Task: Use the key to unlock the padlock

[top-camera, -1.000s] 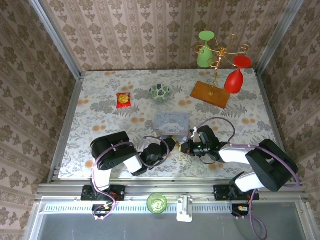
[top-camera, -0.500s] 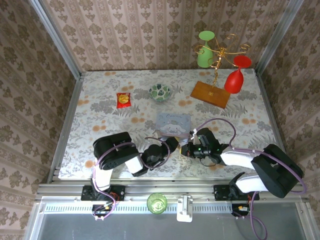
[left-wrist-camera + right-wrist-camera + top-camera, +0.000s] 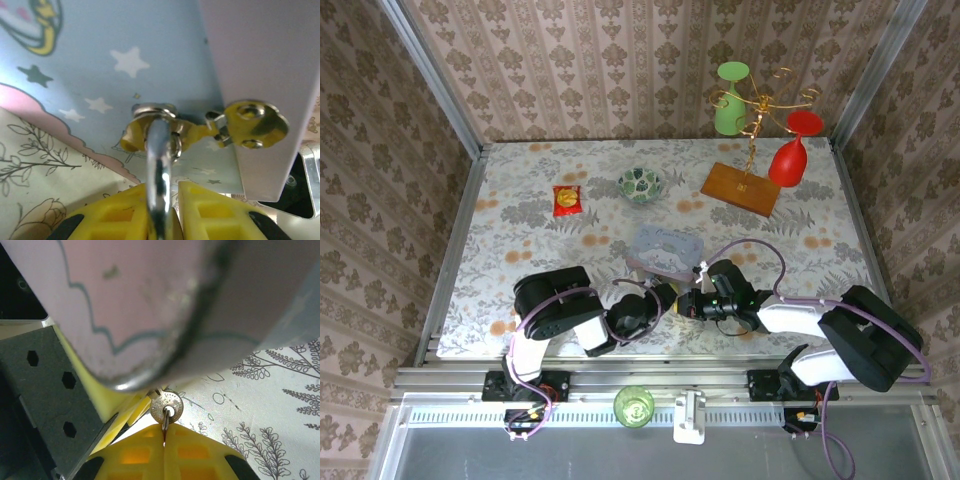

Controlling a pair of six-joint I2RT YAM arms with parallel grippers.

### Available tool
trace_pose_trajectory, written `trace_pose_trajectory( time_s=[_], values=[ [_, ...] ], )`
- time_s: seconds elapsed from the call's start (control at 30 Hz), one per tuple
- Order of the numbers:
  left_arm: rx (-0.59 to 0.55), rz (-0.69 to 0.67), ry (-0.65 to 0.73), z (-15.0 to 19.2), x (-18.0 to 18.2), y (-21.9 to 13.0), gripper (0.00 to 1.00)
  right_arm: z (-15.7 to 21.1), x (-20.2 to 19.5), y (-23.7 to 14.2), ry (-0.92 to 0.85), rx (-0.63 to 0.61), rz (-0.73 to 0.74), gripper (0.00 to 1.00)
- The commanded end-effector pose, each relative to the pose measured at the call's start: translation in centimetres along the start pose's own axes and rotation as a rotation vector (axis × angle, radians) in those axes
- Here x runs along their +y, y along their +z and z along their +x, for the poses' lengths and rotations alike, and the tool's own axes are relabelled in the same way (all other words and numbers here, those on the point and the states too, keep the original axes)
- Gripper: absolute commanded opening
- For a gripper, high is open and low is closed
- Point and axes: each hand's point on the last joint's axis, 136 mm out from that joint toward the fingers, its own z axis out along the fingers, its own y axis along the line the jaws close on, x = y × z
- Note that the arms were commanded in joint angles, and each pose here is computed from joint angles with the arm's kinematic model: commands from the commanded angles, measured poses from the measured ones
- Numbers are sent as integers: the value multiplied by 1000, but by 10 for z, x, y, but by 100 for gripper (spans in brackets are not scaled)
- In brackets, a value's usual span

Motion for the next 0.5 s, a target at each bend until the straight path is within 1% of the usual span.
trace_pose_trajectory(
  time_s=[0.0,0.03,0.07,0.1,0.17,0.23,0.33,0.43,0.47],
  values=[
    [47,-120,19,9,37,-8,18,-3,2,-2,-46,-15,14,7],
    [47,-118,18,9,36,-8,17,-4,1,-3,-63,-23,24,14],
    [46,-119,19,9,36,-8,16,-6,2,-6,-90,-33,26,27],
    [47,-119,18,9,37,-8,16,-7,2,-10,-120,-45,38,37],
    [47,-123,7,8,39,-9,15,-9,-5,-20,-169,-85,85,38],
    [47,-122,8,8,38,-9,15,-14,-14,-35,-216,-153,147,42],
    [42,-109,7,5,33,-10,16,-22,-17,-59,-344,-245,236,44],
    [41,-100,0,4,29,-9,17,-27,-14,-72,-451,-308,290,45],
    [43,-100,-5,5,29,-10,16,-28,-12,-72,-477,-334,291,43]
  ],
)
